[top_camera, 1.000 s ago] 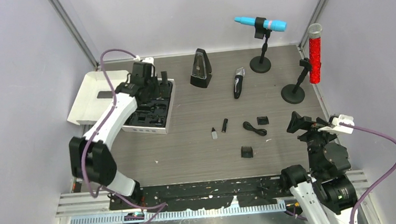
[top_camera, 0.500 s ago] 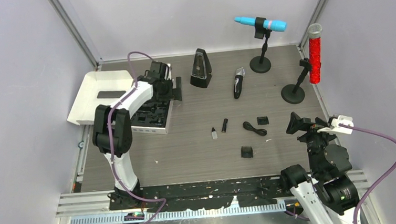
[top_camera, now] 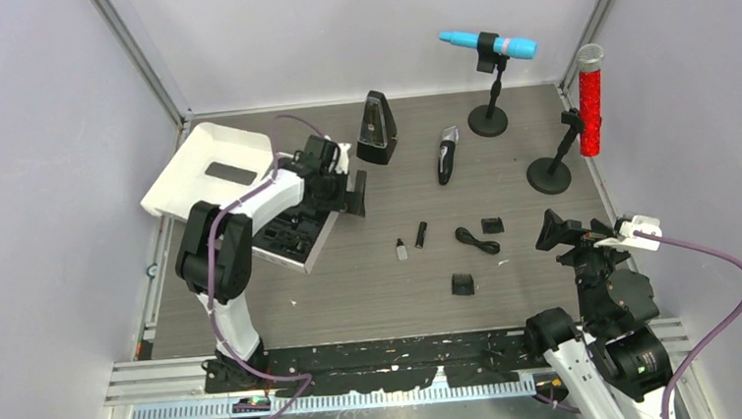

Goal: Sort the hair-cutting tools

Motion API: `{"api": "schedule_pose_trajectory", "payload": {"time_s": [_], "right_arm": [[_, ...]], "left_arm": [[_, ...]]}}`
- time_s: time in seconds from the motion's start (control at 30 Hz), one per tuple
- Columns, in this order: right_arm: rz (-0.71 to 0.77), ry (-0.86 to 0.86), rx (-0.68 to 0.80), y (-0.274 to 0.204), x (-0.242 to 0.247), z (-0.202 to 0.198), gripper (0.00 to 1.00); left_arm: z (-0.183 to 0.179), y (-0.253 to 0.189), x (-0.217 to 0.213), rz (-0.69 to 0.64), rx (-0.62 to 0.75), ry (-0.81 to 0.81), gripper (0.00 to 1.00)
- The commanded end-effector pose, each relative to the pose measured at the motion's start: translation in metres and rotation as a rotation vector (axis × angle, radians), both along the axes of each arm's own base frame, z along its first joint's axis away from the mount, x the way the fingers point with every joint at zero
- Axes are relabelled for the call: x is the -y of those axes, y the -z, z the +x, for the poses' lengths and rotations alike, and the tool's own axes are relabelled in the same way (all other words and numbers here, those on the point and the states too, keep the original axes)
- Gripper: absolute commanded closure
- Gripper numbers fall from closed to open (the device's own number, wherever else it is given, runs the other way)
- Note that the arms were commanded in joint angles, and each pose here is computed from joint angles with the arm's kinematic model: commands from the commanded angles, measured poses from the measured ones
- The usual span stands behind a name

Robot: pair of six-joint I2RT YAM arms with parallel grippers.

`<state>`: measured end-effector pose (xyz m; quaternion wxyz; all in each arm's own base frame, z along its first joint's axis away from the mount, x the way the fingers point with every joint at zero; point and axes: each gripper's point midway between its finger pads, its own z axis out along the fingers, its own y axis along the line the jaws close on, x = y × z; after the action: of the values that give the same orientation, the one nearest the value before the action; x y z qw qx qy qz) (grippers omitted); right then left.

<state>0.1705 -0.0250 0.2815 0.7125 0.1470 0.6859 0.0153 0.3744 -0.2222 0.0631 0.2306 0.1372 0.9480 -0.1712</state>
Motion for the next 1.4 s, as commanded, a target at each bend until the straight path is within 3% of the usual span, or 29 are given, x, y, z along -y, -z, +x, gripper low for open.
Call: {"api": "schedule_pose_trajectory", "payload": {"time_s": [0.0,0.23,0.47,0.73,0.9,1.03,1.17,1.37], "right_arm": [[-0.005,0.009,0.022,-0.008,0.000,0.005,0.05],[-0.008,0.004,0.018,-0.007,0.000,0.005,0.05],[-0.013,-0.013,0.004,-0.005,-0.004,0.008,0.05],[-0.021,-0.045,-0.020,-0.001,-0.011,0.012,0.05],[-0.021,-0.111,-0.064,0.003,-0.024,0.020,0.05],[-0.001,-0.183,-0.176,0.017,-0.043,0.031,0.04],[0.020,-0.298,-0.418,0.055,-0.074,0.049,0.05],[0.144,-0.369,-0.631,0.105,-0.106,0.067,0.04]], "left_arm": [[-0.039,-0.029,0.025,-0.077,0.025,0.125,0.01],[-0.109,-0.040,0.040,-0.131,0.021,0.200,0.01],[-0.182,-0.020,0.050,-0.172,-0.067,0.276,0.01],[-0.232,-0.019,0.038,-0.178,-0.090,0.307,0.01],[-0.234,-0.032,0.018,-0.156,-0.027,0.252,0.01],[-0.214,-0.070,-0.009,-0.083,0.131,0.157,0.01],[-0.190,-0.112,-0.073,0.066,0.334,-0.090,0.01],[-0.177,-0.158,-0.159,0.183,0.587,-0.415,0.01]]}}
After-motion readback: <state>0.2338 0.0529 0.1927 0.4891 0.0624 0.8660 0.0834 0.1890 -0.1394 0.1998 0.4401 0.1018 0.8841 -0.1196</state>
